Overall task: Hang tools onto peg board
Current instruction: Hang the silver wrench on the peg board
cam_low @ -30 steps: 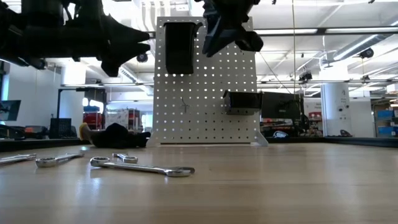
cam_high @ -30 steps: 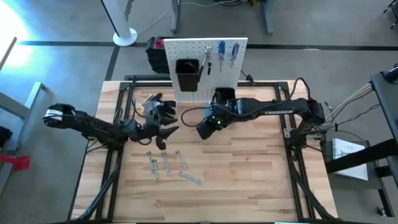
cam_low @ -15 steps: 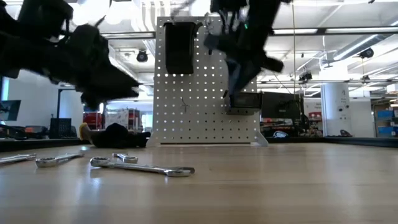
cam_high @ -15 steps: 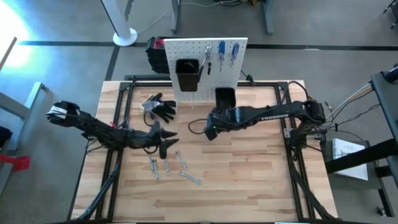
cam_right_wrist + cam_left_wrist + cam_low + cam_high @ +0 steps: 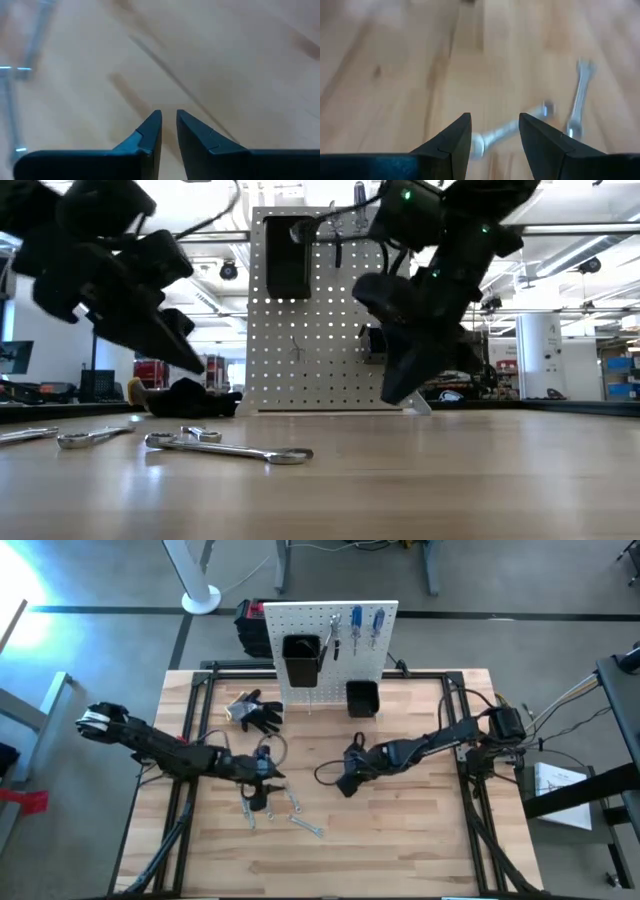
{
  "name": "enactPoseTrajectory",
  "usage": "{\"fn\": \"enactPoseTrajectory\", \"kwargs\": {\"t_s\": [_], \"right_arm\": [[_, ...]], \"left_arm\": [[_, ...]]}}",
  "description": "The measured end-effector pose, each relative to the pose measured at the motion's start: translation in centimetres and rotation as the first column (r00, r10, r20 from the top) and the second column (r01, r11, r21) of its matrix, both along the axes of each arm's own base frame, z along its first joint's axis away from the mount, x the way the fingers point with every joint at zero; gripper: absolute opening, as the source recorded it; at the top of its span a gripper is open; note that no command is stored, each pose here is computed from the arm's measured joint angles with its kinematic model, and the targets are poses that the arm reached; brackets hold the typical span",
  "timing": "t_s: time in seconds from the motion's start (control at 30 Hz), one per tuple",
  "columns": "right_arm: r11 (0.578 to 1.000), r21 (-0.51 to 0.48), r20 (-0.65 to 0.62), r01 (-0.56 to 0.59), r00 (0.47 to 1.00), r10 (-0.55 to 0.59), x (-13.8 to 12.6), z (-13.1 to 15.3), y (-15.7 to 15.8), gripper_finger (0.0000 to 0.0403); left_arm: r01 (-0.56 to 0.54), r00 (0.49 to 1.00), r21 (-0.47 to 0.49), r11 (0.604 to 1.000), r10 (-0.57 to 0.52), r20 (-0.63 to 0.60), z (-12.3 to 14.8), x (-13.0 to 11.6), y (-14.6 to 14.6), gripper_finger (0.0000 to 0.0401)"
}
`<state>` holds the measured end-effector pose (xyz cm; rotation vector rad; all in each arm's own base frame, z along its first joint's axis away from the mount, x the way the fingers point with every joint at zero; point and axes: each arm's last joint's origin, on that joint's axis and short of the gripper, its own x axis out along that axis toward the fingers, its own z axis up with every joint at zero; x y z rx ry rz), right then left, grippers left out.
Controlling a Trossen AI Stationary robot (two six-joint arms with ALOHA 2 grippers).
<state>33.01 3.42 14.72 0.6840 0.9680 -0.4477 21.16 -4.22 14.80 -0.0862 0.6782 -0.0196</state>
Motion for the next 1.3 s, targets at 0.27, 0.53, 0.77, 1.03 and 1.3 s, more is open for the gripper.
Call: {"fn": "enactPoseTrajectory", "kwargs": {"t_s": [0.27,0.53,0.77,1.03,1.3], "right_arm": [[0.949,-0.179,0.250,-0.261,0.920,0.301,2.0,0.7,2.0,0.0031],[0.846,-0.295,0.186,-0.445,0.841,0.508,3.2,-0.8,3.2,0.0012],[0.841,-0.318,0.170,-0.438,0.846,0.505,3.2,-0.8,2.7,0.0012],[0.847,-0.321,0.168,-0.423,0.855,0.491,3.4,-0.8,2.1,0.0011],[0.848,-0.321,0.168,-0.421,0.856,0.489,3.4,-0.8,2.0,0.0011]], "left_arm": [[0.140,0.985,-0.017,0.990,-0.141,-0.100,0.5,2.0,-1.5,0.0154],[0.202,0.978,-0.077,0.976,-0.205,-0.040,-1.9,2.3,-4.1,0.0154],[0.167,0.975,-0.136,0.976,-0.184,-0.124,-4.1,2.5,-5.3,0.0155],[0.196,0.975,-0.100,0.975,-0.205,-0.088,-5.5,3.7,-5.8,0.0155],[0.231,0.968,-0.067,0.971,-0.236,-0.087,-6.0,3.6,-5.7,0.0150]]}}
